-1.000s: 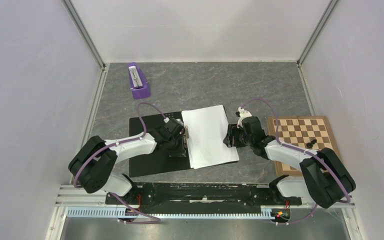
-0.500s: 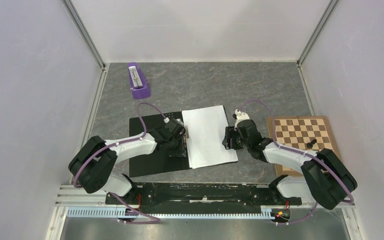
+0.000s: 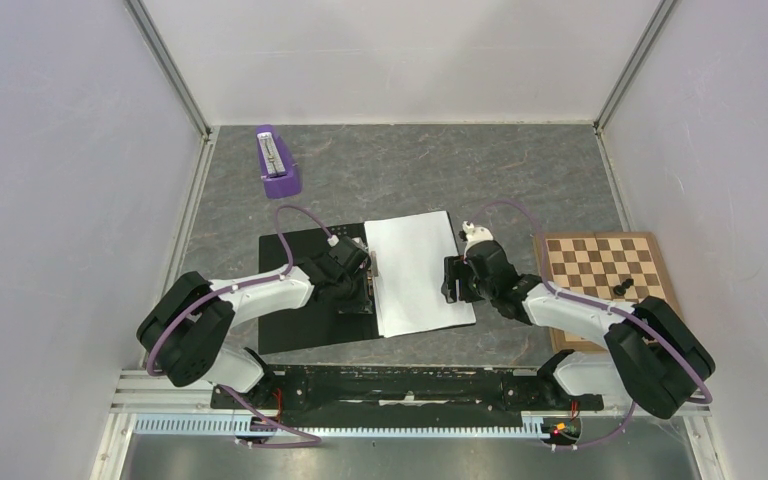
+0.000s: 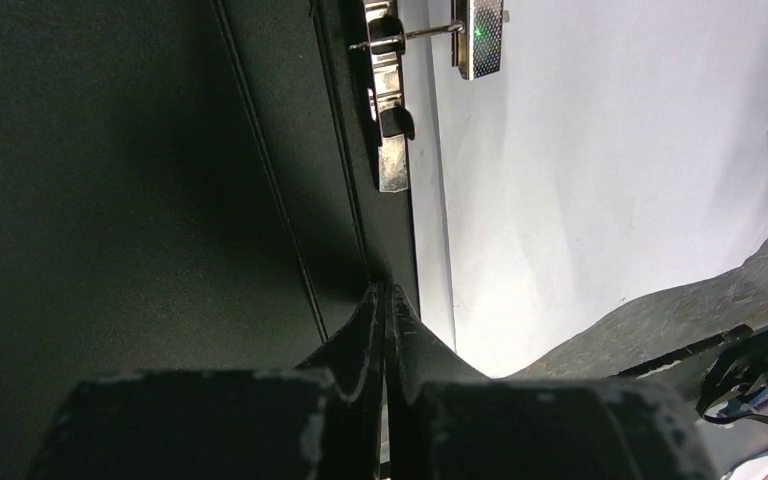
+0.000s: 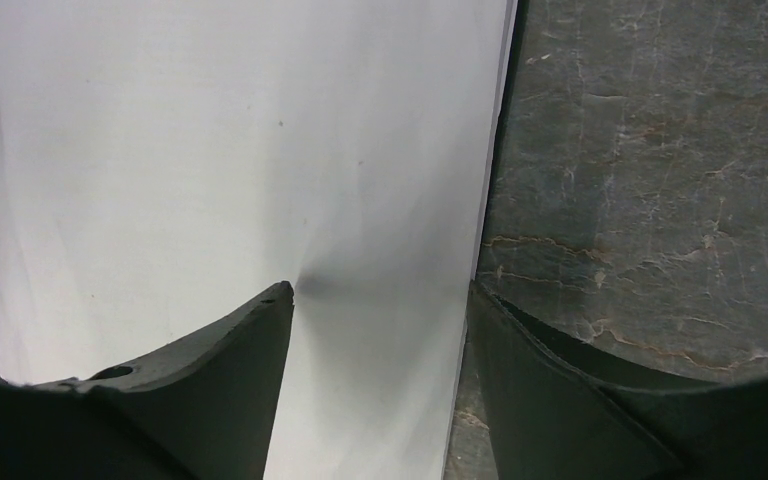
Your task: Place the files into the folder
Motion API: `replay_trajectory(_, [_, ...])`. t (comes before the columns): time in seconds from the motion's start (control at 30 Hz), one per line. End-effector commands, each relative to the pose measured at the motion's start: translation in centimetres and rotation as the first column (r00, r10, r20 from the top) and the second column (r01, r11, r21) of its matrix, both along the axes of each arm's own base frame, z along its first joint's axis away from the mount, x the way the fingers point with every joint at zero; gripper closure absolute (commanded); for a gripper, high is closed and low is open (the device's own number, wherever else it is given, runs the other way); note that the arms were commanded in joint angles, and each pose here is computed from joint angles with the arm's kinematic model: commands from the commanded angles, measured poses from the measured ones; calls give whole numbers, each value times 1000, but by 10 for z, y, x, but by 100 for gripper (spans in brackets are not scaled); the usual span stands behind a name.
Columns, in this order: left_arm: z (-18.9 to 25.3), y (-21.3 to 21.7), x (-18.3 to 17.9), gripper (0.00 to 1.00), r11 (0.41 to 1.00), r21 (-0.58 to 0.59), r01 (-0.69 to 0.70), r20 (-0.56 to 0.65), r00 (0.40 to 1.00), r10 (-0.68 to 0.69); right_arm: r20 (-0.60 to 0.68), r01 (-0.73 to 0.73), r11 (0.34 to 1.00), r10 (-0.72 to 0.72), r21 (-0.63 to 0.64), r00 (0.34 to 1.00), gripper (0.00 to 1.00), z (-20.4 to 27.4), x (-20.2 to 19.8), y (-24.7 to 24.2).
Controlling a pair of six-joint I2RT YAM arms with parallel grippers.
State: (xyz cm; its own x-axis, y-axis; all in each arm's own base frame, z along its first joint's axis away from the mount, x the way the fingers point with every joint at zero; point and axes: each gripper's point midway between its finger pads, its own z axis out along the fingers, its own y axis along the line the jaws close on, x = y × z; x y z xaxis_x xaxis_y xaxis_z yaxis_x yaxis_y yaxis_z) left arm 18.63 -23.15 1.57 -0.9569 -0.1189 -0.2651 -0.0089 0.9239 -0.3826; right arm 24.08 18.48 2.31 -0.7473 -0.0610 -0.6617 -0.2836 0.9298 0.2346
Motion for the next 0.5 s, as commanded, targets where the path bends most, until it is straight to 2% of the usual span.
replay_trajectory(0.0, [-6,4,2,98,999,26,-35,11,999,35,32,-8,999,7,32,999,32,20,10,13])
replay_trajectory(0.2, [-7,5,2,98,999,32,-35,8,999,34,54,4,1000,-6,29,999,32,26,15,12])
replay_trajectory(0.47, [-4,6,3,98,999,37,-32,15,999,32,22,39,998,-38,-39,999,31,14,12,-1])
